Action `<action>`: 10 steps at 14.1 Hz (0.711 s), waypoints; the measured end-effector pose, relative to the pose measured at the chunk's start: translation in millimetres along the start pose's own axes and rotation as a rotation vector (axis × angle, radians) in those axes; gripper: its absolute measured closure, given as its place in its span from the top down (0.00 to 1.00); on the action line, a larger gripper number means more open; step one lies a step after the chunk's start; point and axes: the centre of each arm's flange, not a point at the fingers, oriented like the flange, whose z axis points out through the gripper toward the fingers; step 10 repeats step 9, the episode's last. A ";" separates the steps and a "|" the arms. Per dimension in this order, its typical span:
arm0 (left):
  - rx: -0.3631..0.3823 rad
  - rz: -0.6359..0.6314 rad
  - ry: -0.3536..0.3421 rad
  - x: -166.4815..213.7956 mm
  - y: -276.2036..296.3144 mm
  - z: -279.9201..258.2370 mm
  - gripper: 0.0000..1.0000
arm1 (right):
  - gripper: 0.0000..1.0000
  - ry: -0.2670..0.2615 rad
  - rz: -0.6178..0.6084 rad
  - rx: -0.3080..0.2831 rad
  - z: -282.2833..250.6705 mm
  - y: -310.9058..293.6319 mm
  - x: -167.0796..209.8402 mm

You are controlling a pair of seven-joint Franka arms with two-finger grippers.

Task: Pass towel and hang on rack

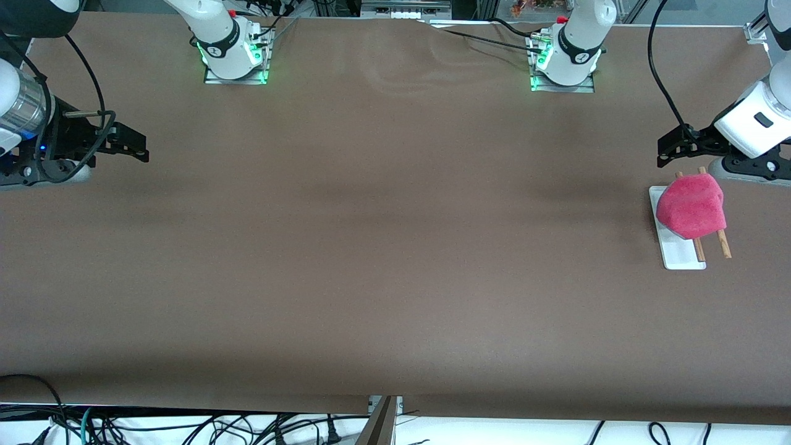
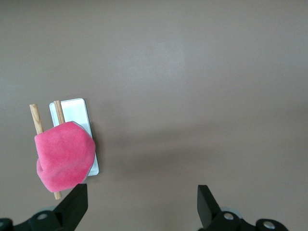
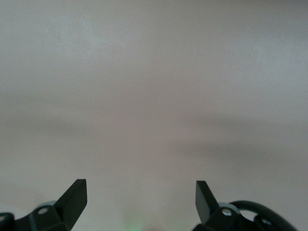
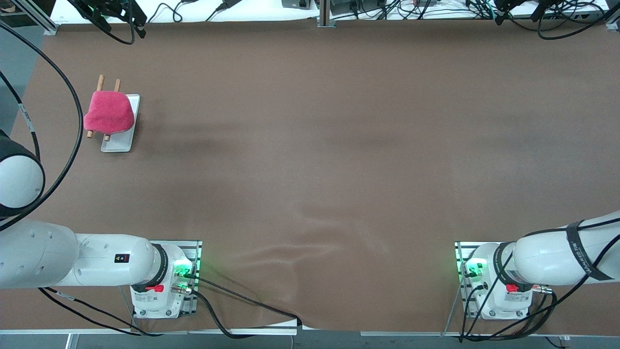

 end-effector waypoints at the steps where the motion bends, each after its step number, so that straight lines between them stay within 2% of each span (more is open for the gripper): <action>1: 0.000 -0.004 0.000 -0.4 -1.9 0.1 1.00 | 1.00 0.000 0.000 0.000 0.0 0.0 0.0; 10: -0.001 -0.011 -0.006 -1.2 -5.5 2.9 1.00 | 1.00 0.003 0.000 0.000 -0.3 0.0 0.4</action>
